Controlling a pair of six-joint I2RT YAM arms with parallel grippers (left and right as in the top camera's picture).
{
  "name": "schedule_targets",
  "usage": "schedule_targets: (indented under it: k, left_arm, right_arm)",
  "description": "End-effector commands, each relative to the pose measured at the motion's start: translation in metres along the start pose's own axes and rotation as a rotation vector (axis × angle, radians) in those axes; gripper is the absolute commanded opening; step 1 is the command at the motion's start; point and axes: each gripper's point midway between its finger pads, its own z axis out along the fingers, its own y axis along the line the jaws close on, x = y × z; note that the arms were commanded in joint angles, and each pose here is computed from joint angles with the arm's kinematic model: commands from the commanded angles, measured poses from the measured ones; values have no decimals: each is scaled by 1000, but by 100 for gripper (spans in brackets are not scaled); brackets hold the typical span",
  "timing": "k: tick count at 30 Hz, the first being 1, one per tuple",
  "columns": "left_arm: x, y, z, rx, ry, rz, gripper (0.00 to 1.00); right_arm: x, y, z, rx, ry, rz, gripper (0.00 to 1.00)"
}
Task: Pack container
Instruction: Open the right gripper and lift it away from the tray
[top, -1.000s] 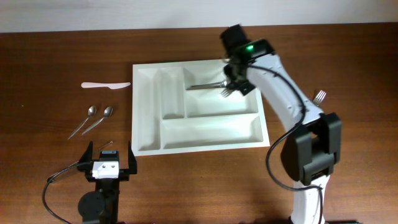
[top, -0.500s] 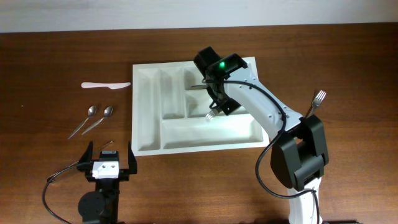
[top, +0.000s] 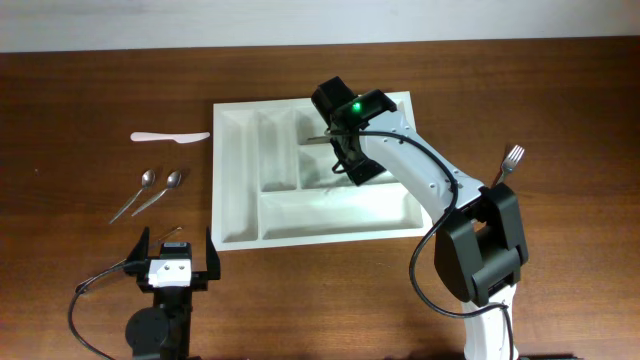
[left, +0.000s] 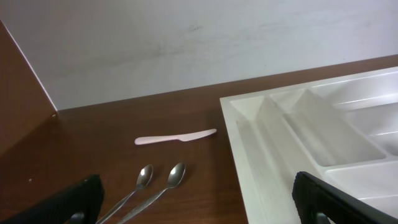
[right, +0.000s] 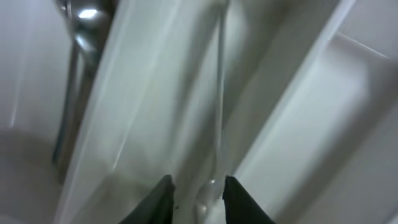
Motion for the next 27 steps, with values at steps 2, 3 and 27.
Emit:
schedule_targets:
  k: [2, 3, 27]
  left_arm:
    - [1, 0, 0, 1, -2, -12, 99]
    - [1, 0, 0, 1, -2, -12, 99]
    - [1, 0, 0, 2, -2, -12, 99]
  right_arm:
    - [2, 3, 7, -4, -5, -34, 27]
    - [2, 6, 7, -18, -5, -65, 27]
    - [-182, -69, -9, 195, -97, -145, 56]
